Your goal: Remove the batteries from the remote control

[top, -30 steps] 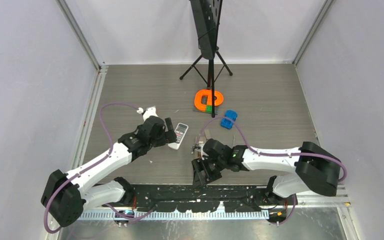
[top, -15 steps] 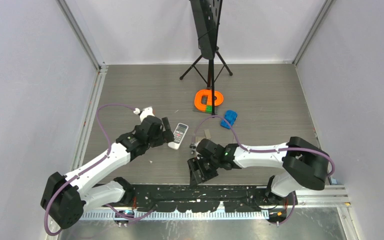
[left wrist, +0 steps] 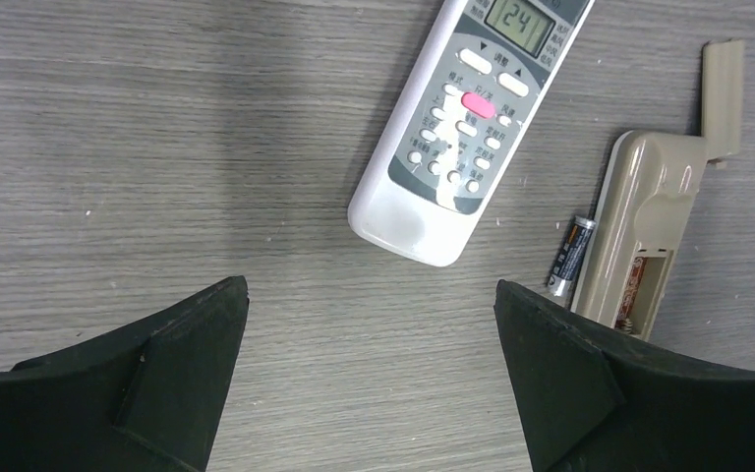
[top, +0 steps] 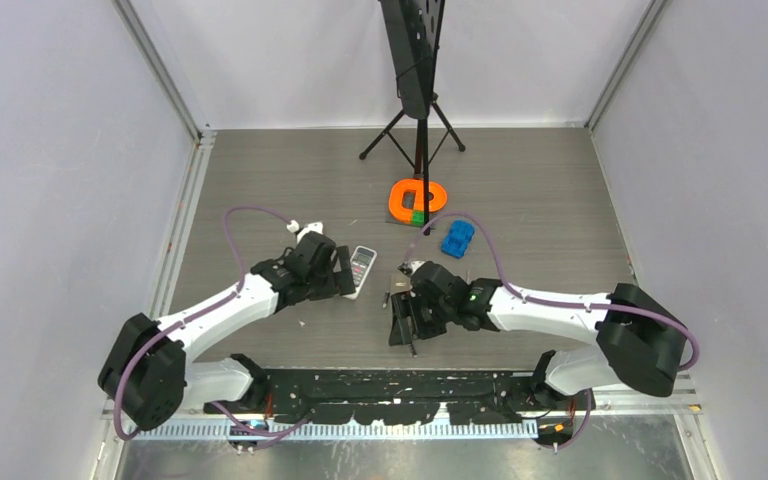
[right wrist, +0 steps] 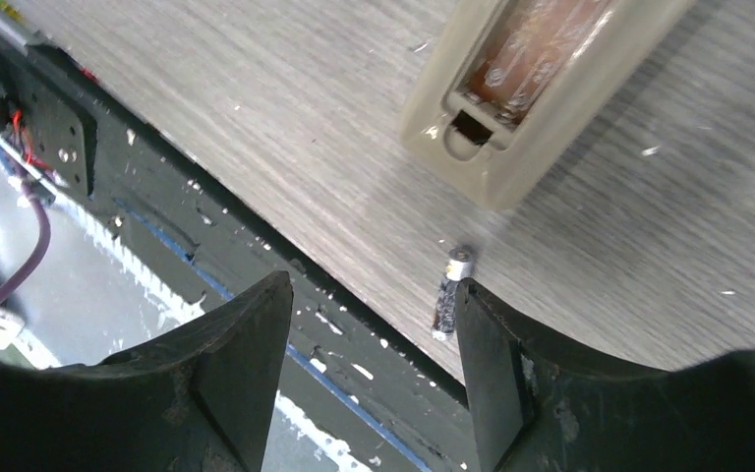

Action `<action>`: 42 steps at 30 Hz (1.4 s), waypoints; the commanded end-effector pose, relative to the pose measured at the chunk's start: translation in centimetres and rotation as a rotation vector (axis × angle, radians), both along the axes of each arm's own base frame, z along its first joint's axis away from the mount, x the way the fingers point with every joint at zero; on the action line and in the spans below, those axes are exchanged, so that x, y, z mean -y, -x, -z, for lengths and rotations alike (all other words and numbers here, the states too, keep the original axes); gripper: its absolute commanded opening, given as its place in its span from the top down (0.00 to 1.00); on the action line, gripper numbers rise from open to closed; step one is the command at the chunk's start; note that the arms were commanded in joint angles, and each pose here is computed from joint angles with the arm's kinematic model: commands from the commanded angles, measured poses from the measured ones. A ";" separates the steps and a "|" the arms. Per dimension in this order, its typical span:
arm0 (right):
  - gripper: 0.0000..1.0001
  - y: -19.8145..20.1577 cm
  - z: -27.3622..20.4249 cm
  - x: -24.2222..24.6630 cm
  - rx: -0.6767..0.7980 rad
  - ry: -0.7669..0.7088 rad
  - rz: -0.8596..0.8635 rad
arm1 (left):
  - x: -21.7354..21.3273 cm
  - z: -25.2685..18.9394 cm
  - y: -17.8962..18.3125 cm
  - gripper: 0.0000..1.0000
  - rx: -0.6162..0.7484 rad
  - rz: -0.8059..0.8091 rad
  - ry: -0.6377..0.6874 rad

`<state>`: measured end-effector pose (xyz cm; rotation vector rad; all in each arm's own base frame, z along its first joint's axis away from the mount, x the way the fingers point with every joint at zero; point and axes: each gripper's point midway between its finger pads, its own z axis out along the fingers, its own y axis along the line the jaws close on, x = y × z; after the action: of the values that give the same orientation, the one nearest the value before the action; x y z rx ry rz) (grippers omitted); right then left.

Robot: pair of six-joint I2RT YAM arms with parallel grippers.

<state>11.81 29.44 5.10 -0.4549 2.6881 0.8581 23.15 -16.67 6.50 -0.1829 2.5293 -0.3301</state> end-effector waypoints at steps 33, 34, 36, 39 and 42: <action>0.53 -2.9 -2.0 1.0 -0.020 -0.077 0.041 | 2.8 1.7 -3.5 0.03 -0.055 0.161 -0.100; 0.53 -2.9 -2.3 0.7 -0.021 -0.099 0.048 | 2.7 1.8 -3.5 0.03 -0.057 0.159 -0.107; 0.55 -2.8 -3.3 -0.5 -0.033 -0.167 0.039 | 2.5 2.1 -3.6 0.06 -0.064 0.154 -0.120; 0.55 -2.4 -4.0 -2.5 -0.029 -0.218 0.012 | 2.4 2.7 -3.7 0.10 -0.069 0.147 -0.137; 0.55 -1.9 -3.7 -5.0 -0.015 -0.195 -0.018 | 1.9 3.1 -3.6 0.14 -0.085 0.132 -0.163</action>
<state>13.59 29.64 6.22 -0.3678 2.6870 0.9953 25.36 -18.58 2.64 0.0444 2.6823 -0.1993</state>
